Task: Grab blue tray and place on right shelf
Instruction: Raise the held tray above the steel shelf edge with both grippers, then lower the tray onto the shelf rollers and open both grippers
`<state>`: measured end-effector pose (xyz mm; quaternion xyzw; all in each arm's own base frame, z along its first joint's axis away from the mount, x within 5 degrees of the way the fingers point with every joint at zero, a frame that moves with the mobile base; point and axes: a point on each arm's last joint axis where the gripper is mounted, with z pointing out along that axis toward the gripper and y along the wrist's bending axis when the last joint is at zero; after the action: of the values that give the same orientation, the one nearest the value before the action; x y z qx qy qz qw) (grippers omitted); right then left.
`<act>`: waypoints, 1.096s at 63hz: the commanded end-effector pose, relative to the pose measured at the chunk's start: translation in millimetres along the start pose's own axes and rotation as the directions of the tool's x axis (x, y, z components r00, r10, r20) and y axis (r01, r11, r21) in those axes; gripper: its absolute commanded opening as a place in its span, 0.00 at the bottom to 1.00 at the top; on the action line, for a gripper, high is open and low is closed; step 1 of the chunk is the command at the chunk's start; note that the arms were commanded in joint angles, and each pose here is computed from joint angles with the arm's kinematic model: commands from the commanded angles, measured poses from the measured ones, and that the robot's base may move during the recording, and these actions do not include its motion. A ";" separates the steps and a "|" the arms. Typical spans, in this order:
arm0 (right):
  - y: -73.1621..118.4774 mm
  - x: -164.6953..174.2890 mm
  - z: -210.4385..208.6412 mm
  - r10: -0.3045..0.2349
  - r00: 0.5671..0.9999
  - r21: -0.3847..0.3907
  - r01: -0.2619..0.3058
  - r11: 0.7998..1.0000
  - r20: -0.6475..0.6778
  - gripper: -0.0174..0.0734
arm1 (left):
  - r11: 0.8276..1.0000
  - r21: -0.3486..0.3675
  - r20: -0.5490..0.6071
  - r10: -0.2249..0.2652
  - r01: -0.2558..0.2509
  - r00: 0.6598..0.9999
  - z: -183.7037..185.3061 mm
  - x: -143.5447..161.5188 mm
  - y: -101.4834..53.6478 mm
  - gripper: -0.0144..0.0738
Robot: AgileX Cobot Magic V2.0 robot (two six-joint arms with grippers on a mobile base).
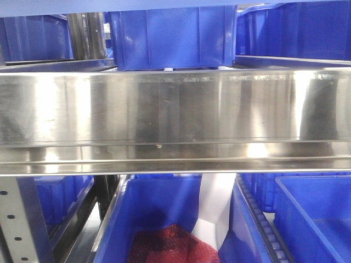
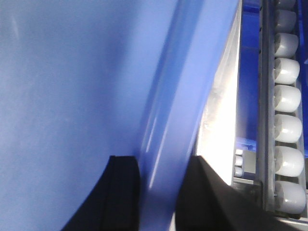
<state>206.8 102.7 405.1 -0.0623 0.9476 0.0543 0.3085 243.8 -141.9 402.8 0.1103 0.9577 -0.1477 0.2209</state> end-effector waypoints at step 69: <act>3.9 -81.8 115.4 0.002 0.997 0.071 0.004 0.997 -0.071 0.29 | 0.997 -0.055 0.001 -0.052 0.052 0.999 96.0 -76.3 23.5 0.32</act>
<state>342.5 127.5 331.6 -0.0348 0.9763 -0.0073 0.2136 360.5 -159.2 319.0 0.0705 0.9796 -0.0956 0.1619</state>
